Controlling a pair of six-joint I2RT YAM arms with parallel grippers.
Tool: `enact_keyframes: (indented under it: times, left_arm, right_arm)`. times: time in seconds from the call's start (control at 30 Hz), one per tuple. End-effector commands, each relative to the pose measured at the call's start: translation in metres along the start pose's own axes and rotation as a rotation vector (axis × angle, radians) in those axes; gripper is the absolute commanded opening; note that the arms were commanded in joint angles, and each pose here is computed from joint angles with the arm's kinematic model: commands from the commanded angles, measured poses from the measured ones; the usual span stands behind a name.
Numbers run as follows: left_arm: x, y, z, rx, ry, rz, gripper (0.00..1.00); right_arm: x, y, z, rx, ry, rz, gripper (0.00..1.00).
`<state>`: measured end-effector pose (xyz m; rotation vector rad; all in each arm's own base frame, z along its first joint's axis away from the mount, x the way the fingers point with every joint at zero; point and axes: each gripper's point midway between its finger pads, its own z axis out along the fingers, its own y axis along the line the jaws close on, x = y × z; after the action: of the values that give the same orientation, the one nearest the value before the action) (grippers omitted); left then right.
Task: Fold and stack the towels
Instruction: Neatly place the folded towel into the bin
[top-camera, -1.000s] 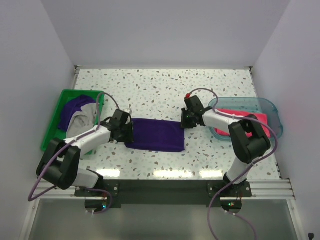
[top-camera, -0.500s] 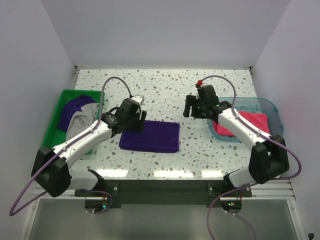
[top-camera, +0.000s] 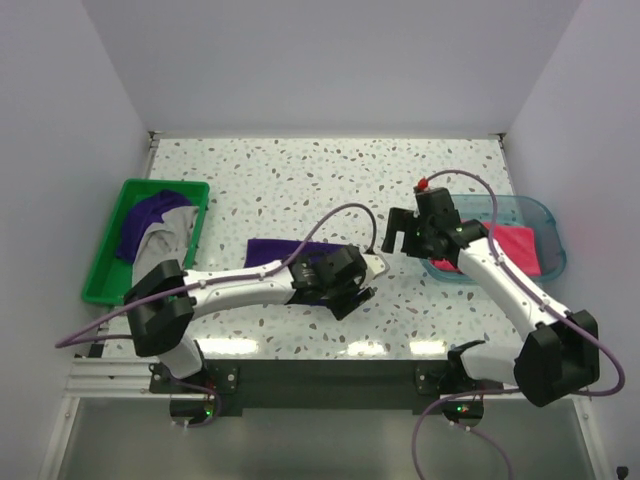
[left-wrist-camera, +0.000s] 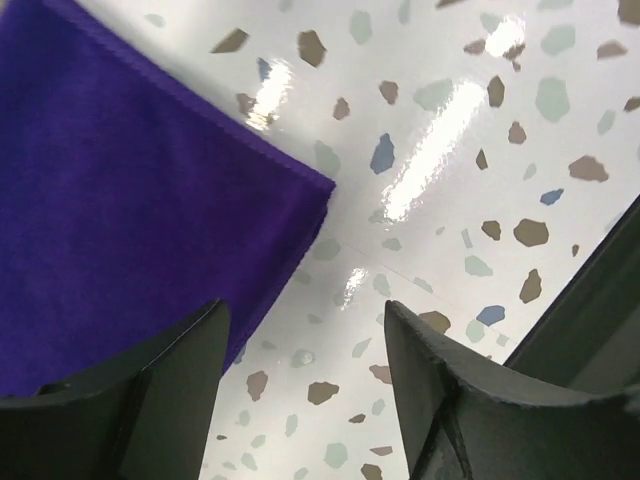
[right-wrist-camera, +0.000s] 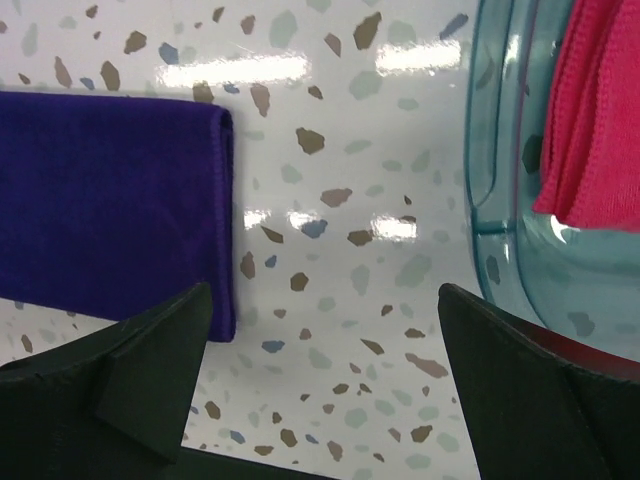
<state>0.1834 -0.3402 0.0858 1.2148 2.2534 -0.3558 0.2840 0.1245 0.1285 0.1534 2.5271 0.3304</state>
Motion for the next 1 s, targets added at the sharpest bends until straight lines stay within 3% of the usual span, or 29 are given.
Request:
enact_keyframes:
  times: [0.0,0.27,0.77,0.97]
  left_arm:
    - [-0.028,-0.009,0.008,0.010,-0.072,0.098,0.68]
    - [-0.021,-0.022,0.041,0.009,-0.048,0.144,0.58]
    - [0.026,-0.012,0.074,-0.059,0.055,0.115,0.44]
    - [0.038,0.000,0.076,-0.120,0.074,0.105,0.26]
  right_arm:
    - [0.005,-0.013,-0.013,0.043,-0.015,0.049,0.99]
    - [0.014,-0.038,-0.018,0.156,-0.020,0.057,0.99]
    - [0.015,-0.027,-0.015,0.091,-0.016,0.084,0.99]
    - [0.017,-0.015,-0.011,0.028,-0.003,0.106,0.99]
